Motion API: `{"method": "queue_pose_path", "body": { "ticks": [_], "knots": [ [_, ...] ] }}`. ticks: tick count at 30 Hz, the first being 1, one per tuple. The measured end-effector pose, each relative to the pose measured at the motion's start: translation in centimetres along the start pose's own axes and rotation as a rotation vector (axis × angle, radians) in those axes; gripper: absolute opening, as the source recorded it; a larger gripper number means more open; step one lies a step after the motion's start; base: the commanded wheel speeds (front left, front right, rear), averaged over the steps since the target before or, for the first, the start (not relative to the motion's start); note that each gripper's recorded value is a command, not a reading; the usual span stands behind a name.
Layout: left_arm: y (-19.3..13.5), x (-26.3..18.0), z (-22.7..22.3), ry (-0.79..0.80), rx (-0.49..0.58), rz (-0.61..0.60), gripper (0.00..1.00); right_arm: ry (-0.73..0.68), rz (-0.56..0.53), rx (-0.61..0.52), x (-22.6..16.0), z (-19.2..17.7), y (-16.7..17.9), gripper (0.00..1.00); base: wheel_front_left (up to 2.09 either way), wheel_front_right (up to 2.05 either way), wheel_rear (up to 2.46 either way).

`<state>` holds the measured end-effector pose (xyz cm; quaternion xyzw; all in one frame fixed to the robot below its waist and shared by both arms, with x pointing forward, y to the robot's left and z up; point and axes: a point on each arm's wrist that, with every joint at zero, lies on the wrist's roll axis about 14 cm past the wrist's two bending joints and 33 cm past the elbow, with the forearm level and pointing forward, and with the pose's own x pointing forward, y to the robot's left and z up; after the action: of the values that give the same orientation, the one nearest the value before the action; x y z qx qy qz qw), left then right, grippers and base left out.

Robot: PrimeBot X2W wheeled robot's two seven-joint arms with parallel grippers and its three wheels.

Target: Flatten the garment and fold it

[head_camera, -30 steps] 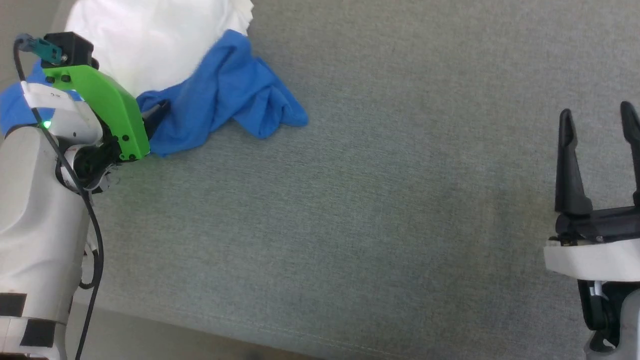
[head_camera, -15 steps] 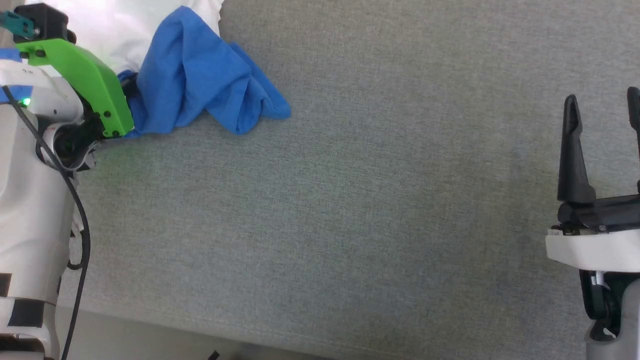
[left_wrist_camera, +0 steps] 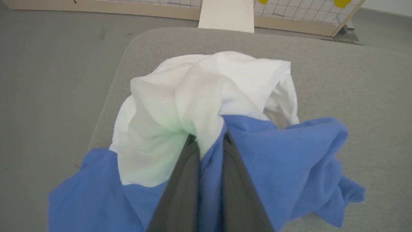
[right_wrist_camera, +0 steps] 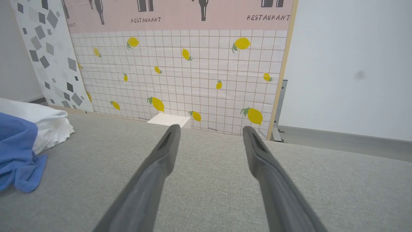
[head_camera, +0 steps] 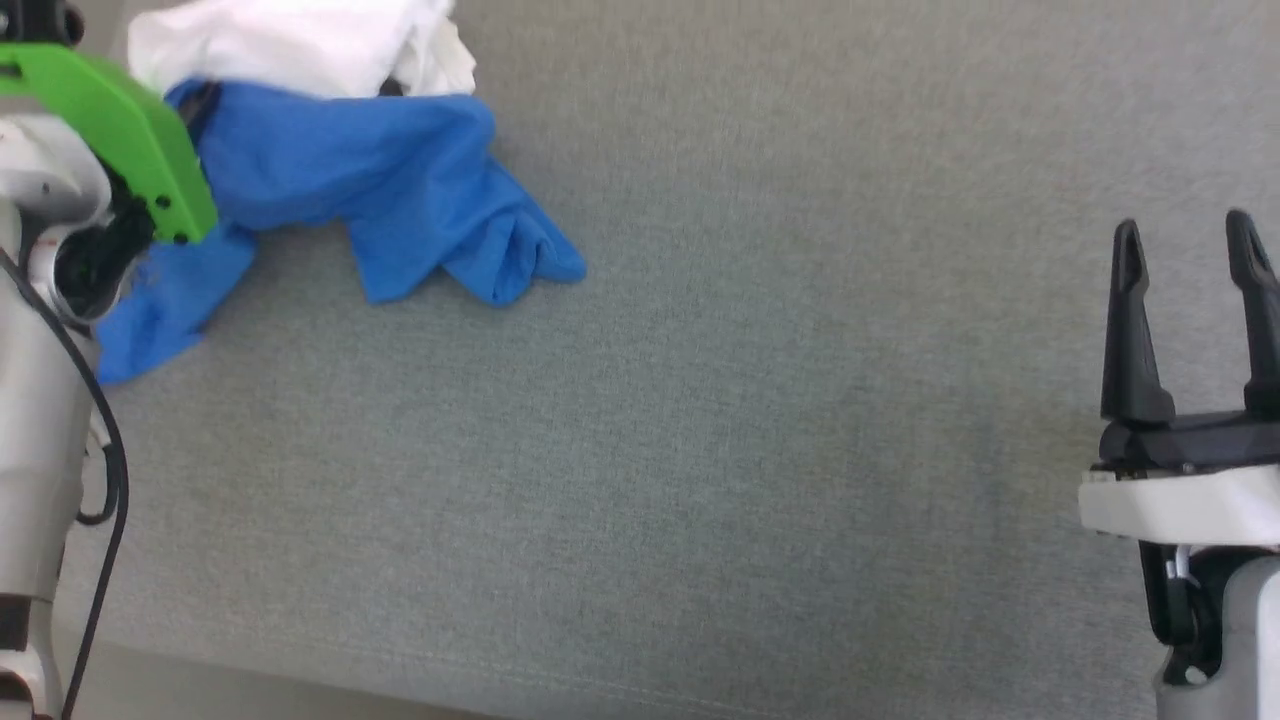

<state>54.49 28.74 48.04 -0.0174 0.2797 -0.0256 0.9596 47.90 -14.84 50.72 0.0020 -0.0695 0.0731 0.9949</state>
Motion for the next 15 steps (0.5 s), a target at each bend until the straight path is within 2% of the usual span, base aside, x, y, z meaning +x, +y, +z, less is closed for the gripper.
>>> {"method": "queue_pose_path", "body": {
  "ticks": [9,15],
  "knots": [
    [-4.0,-6.4,10.5,-0.348,0.112,-0.081,0.0,-0.054,-0.023,0.027,-2.6,3.0,-0.5,1.0,0.0,0.0,0.0],
    [-8.2,-12.9,18.0,-0.623,0.111,-0.135,0.0,-0.1,-0.042,0.033,-4.8,5.4,-0.9,1.0,0.0,0.0,0.0]
  ]
}}
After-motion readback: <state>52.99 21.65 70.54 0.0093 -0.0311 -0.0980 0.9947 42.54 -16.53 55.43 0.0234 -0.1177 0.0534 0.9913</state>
